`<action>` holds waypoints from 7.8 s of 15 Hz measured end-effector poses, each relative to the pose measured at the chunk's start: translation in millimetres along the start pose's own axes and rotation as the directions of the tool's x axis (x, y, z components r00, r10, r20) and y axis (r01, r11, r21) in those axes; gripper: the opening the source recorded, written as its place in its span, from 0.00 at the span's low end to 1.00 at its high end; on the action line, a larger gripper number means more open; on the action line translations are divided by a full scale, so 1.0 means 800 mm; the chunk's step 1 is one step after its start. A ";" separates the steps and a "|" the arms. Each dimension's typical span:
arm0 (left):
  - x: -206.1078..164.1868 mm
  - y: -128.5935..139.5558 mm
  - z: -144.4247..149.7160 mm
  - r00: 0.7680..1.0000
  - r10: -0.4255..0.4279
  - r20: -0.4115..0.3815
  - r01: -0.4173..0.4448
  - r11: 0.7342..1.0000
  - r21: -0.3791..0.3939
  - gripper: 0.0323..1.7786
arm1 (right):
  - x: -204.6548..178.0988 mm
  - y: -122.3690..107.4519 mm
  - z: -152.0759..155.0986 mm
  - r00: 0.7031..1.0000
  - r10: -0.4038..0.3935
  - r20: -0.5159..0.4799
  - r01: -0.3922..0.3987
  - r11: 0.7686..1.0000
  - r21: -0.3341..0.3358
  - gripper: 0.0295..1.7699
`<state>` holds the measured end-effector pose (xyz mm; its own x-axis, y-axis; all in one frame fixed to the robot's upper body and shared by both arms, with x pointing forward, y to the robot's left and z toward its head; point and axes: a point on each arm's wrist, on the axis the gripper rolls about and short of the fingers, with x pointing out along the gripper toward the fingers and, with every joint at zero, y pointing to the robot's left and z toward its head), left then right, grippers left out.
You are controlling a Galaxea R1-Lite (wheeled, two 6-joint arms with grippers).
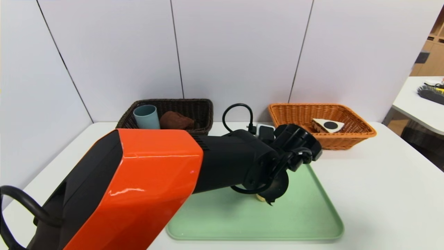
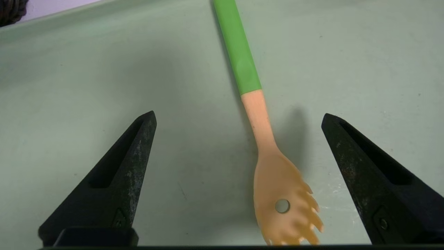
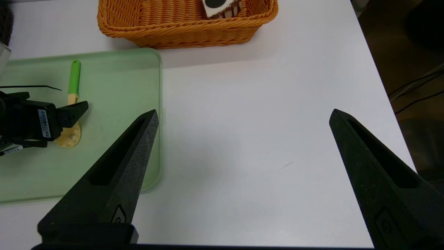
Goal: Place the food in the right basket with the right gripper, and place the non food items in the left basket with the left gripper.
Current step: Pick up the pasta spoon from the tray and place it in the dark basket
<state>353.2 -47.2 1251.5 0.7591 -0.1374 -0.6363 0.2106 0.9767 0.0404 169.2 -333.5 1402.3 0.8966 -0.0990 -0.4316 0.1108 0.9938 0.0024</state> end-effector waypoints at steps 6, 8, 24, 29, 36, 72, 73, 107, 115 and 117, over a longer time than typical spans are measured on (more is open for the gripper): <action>0.006 0.019 0.017 1.000 0.014 0.008 -0.014 0.998 0.066 0.95 | -0.003 -0.001 -0.004 1.000 0.002 0.002 -0.002 1.000 0.001 0.96; 0.003 0.021 0.021 1.000 0.005 0.015 -0.006 0.998 0.057 0.95 | -0.002 -0.001 -0.006 1.000 0.001 -0.004 -0.001 1.000 0.001 0.96; -0.007 0.009 0.012 1.000 -0.013 -0.002 0.013 0.993 -0.113 0.95 | -0.002 -0.002 -0.020 1.000 0.000 -0.024 0.000 1.000 0.000 0.96; 0.001 0.007 0.004 1.000 -0.004 -0.029 0.001 0.996 -0.091 0.95 | -0.004 -0.003 -0.025 1.000 0.000 -0.027 0.001 1.000 0.031 0.96; 0.008 0.006 0.001 0.999 -0.018 -0.041 0.014 0.996 -0.091 0.95 | -0.004 -0.004 -0.027 1.000 0.000 -0.027 0.001 0.999 0.038 0.96; 0.028 0.010 -0.003 0.998 -0.008 -0.060 -0.001 0.989 -0.149 0.95 | -0.003 -0.003 -0.024 1.000 0.002 -0.023 -0.001 0.999 0.032 0.96; 0.028 0.009 -0.003 0.998 -0.007 -0.060 -0.002 0.989 -0.149 0.95 | -0.003 -0.003 -0.024 1.000 0.002 -0.023 -0.001 0.999 0.032 0.96; -0.137 0.167 0.168 0.894 0.014 0.447 0.031 0.995 -0.093 0.01 | -0.006 -0.003 -0.020 1.000 0.009 -0.011 -0.009 0.999 0.042 0.96; -0.072 0.206 0.141 0.891 0.044 0.452 -0.010 0.997 -0.078 0.01 | -0.013 -0.004 -0.013 1.000 0.012 0.022 -0.013 0.999 0.049 0.96; -0.060 0.221 0.123 0.890 0.014 0.455 -0.013 1.000 -0.005 0.01 | -0.015 -0.004 -0.012 1.000 0.013 0.026 -0.014 0.999 0.050 0.96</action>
<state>414.4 115.7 1364.9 0.9592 -0.1834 -0.2152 0.1972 0.9793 0.0446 154.2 -334.9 1398.4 0.9086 -0.0878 -0.4084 0.1197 0.9914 0.0533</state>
